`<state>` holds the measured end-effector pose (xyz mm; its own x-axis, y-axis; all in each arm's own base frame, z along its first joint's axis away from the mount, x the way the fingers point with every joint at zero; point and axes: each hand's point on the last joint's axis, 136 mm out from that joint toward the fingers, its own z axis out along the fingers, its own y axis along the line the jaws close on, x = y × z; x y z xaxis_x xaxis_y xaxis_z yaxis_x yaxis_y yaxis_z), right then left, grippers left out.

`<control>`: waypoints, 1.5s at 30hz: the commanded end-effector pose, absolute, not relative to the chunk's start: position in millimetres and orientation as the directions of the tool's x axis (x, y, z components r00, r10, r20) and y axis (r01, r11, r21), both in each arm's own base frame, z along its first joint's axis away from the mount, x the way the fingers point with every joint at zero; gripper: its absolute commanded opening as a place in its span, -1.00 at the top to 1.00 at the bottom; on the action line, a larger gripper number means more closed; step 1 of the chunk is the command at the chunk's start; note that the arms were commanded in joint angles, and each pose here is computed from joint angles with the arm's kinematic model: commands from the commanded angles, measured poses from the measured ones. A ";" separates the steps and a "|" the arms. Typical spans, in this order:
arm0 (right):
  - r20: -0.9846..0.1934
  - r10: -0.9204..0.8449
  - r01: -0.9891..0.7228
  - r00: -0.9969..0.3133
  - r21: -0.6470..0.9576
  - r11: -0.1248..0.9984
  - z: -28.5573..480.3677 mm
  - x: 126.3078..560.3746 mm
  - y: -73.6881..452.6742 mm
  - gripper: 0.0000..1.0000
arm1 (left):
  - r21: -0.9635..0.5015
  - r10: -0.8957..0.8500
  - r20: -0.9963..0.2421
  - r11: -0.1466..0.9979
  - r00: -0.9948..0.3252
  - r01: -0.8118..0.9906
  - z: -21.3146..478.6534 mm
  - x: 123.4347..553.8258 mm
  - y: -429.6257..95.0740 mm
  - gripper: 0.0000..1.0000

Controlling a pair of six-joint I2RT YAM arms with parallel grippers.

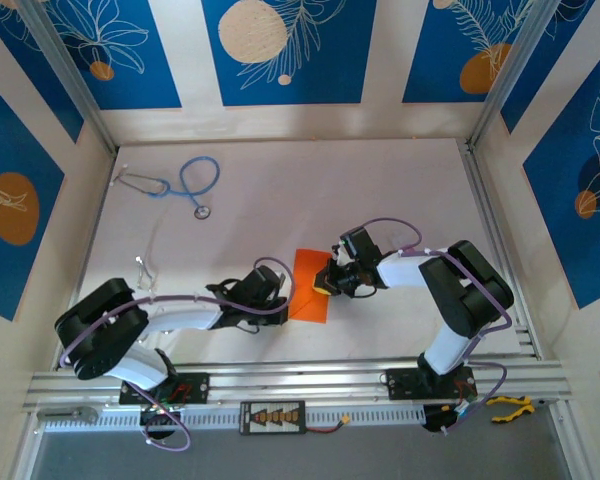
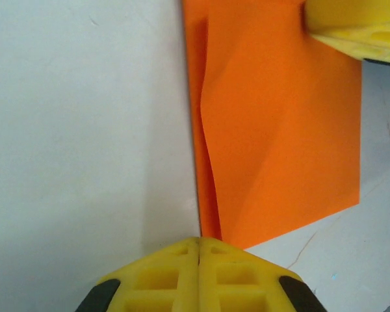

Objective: Fold a paper plane with a square sheet of paper (pick it up from the middle)
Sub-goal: Fold the triangle a second time at the center of the table.

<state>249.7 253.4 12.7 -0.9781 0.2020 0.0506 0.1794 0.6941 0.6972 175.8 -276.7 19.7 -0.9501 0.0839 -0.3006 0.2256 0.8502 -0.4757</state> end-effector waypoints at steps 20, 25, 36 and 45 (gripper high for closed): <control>0.129 0.258 0.284 -0.958 0.569 0.771 -18.9 229.2 224.3 1.00 | -0.461 0.143 -0.244 0.853 -0.959 0.245 -2.0 184.7 -300.3 0.95; 0.122 0.257 0.279 -0.959 0.574 0.770 -16.3 229.7 224.0 1.00 | -0.460 0.130 -0.221 0.860 -0.966 0.221 -11.4 175.7 -289.1 0.96; 0.096 0.246 0.253 -0.965 0.601 0.758 -5.8 235.2 228.8 1.00 | -0.454 0.128 -0.236 0.862 -0.963 0.226 -8.0 178.5 -289.5 0.99; 0.030 0.277 0.245 -0.960 0.561 0.791 -5.4 243.9 209.4 1.00 | -0.461 0.125 -0.237 0.859 -0.963 0.224 -6.6 178.1 -289.7 1.00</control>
